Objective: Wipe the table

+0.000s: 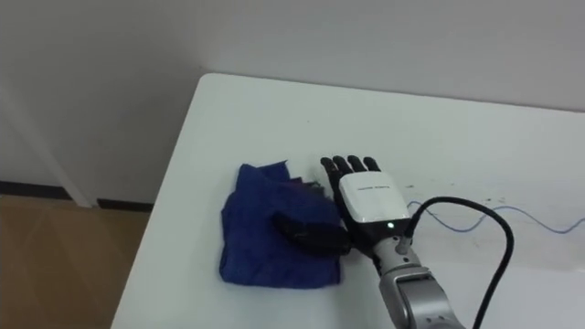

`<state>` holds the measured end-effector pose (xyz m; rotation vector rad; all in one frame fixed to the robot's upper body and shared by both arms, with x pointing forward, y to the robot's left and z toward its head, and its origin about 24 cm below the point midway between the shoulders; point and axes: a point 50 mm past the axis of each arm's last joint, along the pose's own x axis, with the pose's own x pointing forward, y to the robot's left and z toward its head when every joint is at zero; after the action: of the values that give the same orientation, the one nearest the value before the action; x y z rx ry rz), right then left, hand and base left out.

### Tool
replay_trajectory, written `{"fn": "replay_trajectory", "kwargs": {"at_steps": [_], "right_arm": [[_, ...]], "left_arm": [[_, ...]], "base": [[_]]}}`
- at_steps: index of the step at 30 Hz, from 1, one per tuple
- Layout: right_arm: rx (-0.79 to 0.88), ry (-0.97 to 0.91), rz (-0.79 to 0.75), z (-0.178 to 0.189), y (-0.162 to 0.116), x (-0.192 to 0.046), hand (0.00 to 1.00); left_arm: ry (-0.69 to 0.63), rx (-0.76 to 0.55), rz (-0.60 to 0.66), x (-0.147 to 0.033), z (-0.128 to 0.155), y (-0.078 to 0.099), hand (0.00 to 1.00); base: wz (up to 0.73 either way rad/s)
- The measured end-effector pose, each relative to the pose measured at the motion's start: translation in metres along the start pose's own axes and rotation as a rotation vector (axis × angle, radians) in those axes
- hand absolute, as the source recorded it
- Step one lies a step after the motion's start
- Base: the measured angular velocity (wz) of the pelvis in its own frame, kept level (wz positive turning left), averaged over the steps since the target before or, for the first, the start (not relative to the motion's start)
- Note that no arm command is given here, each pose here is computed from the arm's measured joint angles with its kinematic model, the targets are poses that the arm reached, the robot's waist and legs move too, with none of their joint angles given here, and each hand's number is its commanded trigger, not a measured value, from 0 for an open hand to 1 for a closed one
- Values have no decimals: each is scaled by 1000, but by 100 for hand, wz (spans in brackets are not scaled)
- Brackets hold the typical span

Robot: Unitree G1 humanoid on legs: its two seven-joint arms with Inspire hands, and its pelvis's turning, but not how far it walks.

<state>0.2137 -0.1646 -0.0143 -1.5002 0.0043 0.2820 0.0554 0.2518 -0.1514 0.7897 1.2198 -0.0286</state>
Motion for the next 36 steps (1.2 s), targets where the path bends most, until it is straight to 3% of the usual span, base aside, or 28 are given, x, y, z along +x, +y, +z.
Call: {"fn": "replay_trajectory", "kwargs": {"at_steps": [18, 26, 36], "right_arm": [[69, -207, -19, 39, 4, -12, 0], [102, -279, -57, 56, -7, -14, 0], [155, -254, 144, 55, 18, -19, 0]], "left_arm": [[-32, 15, -9, 4, 10, 0, 0], [-52, 58, -34, 3, 13, -5, 0], [-47, 70, -58, 4, 13, -6, 0]], "base": [[0], [0], [0]]}}
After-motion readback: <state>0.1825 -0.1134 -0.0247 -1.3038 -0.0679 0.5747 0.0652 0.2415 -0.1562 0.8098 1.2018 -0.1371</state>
